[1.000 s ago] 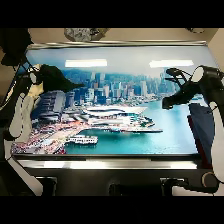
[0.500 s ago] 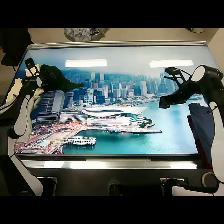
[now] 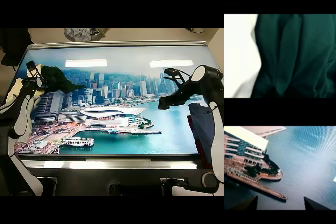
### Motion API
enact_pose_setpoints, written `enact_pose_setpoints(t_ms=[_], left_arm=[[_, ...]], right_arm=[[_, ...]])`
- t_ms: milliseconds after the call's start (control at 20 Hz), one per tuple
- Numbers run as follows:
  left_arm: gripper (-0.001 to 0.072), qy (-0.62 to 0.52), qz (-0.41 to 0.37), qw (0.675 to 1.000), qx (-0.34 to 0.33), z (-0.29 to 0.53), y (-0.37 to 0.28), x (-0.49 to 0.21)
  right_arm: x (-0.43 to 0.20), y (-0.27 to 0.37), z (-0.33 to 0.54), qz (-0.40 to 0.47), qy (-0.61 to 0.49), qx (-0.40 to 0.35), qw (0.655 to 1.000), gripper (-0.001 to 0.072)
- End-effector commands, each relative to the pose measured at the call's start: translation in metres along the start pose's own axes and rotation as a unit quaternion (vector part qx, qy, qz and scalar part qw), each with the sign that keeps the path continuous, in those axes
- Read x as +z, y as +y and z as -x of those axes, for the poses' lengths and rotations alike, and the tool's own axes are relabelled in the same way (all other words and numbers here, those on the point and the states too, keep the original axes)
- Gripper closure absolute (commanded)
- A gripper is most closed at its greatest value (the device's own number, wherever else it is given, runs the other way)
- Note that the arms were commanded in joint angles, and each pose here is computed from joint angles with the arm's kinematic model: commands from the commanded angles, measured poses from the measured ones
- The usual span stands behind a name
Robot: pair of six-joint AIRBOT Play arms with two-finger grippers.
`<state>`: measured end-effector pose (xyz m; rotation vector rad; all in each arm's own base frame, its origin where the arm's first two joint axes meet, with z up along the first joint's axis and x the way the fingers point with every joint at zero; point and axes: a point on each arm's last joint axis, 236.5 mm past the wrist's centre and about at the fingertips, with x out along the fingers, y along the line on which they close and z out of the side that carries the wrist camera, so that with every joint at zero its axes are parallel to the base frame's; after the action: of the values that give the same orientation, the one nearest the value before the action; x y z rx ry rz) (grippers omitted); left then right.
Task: Fold the shirts.
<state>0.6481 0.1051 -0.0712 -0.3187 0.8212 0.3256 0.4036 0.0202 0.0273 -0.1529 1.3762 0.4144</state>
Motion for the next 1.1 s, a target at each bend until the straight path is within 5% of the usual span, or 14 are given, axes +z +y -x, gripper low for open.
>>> enact_pose_setpoints(t_ms=[0,350,650,850,1050], left_arm=[[0.0681,-0.059,-0.007,0.998,-0.032,0.033,-0.028,0.043],[0.0683,-0.333,-0.045,0.927,-0.163,0.327,-0.131,0.203],[0.0681,-0.438,-0.055,0.853,-0.279,0.588,-0.168,0.181],[0.0682,-0.406,-0.143,0.844,-0.32,0.645,-0.198,0.116],[0.0681,-0.305,-0.256,0.857,-0.326,0.603,-0.243,0.041]], right_arm=[[0.004,-0.001,0.0,0.001,-0.008,-0.003,1.0,0.0036],[-0.001,0.003,0.014,0.016,-0.008,-0.005,1.0,0.0038],[-0.014,0.017,0.098,0.042,-0.076,-0.063,0.994,0.0038],[-0.03,0.029,0.164,0.055,-0.144,-0.119,0.981,0.0038],[-0.055,0.05,0.206,0.064,-0.185,-0.139,0.971,0.0038]])
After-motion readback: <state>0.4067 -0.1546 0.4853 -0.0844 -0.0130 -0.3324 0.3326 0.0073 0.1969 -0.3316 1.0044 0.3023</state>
